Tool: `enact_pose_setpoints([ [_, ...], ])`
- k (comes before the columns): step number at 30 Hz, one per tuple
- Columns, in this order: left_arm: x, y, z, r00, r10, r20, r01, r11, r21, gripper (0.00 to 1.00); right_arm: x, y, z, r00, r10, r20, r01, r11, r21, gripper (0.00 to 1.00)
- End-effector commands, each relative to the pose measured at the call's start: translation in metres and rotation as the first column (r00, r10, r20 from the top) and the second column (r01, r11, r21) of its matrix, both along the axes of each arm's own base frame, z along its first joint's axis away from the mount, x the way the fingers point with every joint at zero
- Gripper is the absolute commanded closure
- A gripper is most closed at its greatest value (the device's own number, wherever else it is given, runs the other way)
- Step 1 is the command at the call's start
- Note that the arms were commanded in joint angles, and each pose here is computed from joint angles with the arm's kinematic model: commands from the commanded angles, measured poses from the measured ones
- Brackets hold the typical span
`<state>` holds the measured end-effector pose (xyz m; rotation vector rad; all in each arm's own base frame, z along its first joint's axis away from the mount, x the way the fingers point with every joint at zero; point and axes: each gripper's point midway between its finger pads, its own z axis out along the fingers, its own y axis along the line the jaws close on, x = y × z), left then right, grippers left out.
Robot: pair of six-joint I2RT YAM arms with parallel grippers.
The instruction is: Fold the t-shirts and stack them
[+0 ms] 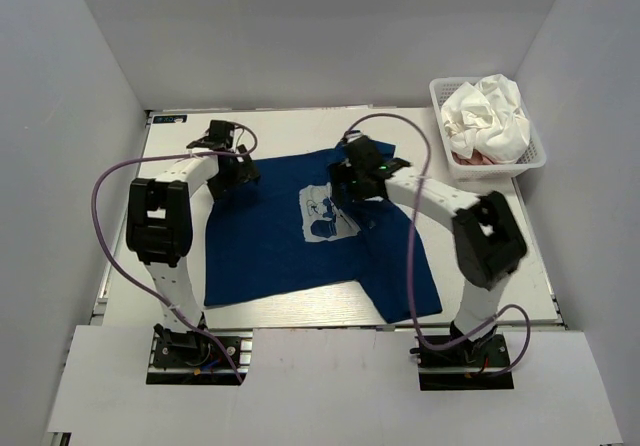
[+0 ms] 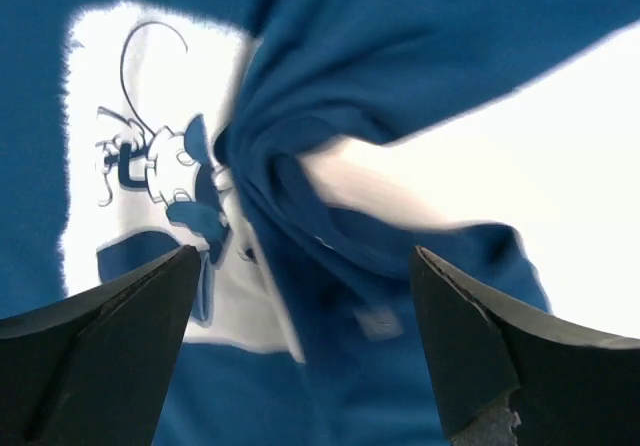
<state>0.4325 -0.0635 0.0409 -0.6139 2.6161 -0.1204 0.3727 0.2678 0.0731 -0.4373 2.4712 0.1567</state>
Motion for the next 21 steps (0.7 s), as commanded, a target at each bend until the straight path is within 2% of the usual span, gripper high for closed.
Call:
enact_pose_setpoints([
  [1, 0.018, -0.048, 0.050, 0.981, -0.132, 0.143, 0.149, 0.982, -0.113, 0.00, -0.003, -0.022, 0.034, 0.998, 0.019, 0.056, -0.026, 0.992, 0.126, 0.10],
  [2, 0.025, -0.059, 0.058, 0.973, -0.153, 0.173, 0.176, 0.976, -0.128, 0.00, -0.002, -0.033, 0.033, 0.999, 0.034, 0.038, -0.039, 0.987, 0.157, 0.10],
  [3, 0.026, -0.071, 0.059, 0.965, -0.190, 0.178, 0.217, 0.965, -0.145, 0.00, -0.002, -0.038, 0.049, 0.995, 0.045, 0.085, -0.060, 0.983, 0.175, 0.10],
  [4, 0.026, -0.081, 0.051, 0.961, -0.222, 0.165, 0.247, 0.958, -0.147, 0.00, -0.015, -0.041, 0.032, 0.994, 0.096, 0.049, -0.103, 0.976, 0.189, 0.10],
  [5, 0.033, -0.098, 0.058, 0.949, -0.252, 0.189, 0.281, 0.949, -0.146, 0.00, -0.013, -0.049, 0.031, 0.983, 0.169, 0.071, -0.179, 0.969, 0.171, 0.10],
  [7, 0.032, -0.111, 0.047, 0.947, -0.285, 0.149, 0.304, 0.944, -0.127, 0.00, -0.018, -0.042, 0.027, 0.964, 0.252, 0.083, -0.264, 0.942, 0.208, 0.10],
  [8, 0.030, -0.120, 0.038, 0.944, -0.311, 0.109, 0.323, 0.939, -0.115, 0.00, -0.020, -0.043, 0.020, 0.926, 0.362, 0.102, -0.376, 0.908, 0.184, 0.10],
  [9, 0.030, -0.118, 0.033, 0.947, -0.307, 0.090, 0.316, 0.943, -0.106, 0.00, -0.020, -0.037, 0.014, 0.908, 0.406, 0.103, -0.419, 0.884, 0.207, 0.10],
  [11, 0.028, -0.123, 0.030, 0.946, -0.314, 0.078, 0.319, 0.945, -0.071, 0.00, -0.007, -0.040, 0.007, 0.894, 0.433, 0.114, -0.447, 0.877, 0.175, 0.10],
  [14, 0.015, -0.120, 0.018, 0.947, -0.316, 0.052, 0.318, 0.946, -0.056, 0.00, 0.015, -0.054, -0.007, 0.916, 0.392, 0.089, -0.400, 0.910, 0.112, 0.10],
  [17, 0.006, -0.116, 0.014, 0.953, -0.296, 0.063, 0.299, 0.952, -0.057, 0.00, 0.015, -0.075, -0.027, 0.941, 0.336, 0.031, -0.337, 0.938, 0.079, 0.11],
  [19, -0.002, -0.113, 0.008, 0.957, -0.287, 0.045, 0.289, 0.955, -0.062, 0.00, 0.020, -0.082, -0.027, 0.952, 0.302, 0.055, -0.305, 0.949, 0.076, 0.16],
  [21, -0.006, -0.108, 0.003, 0.963, -0.266, 0.031, 0.267, 0.963, -0.045, 0.00, 0.017, -0.088, -0.030, 0.960, 0.279, 0.035, -0.281, 0.957, 0.080, 0.30],
])
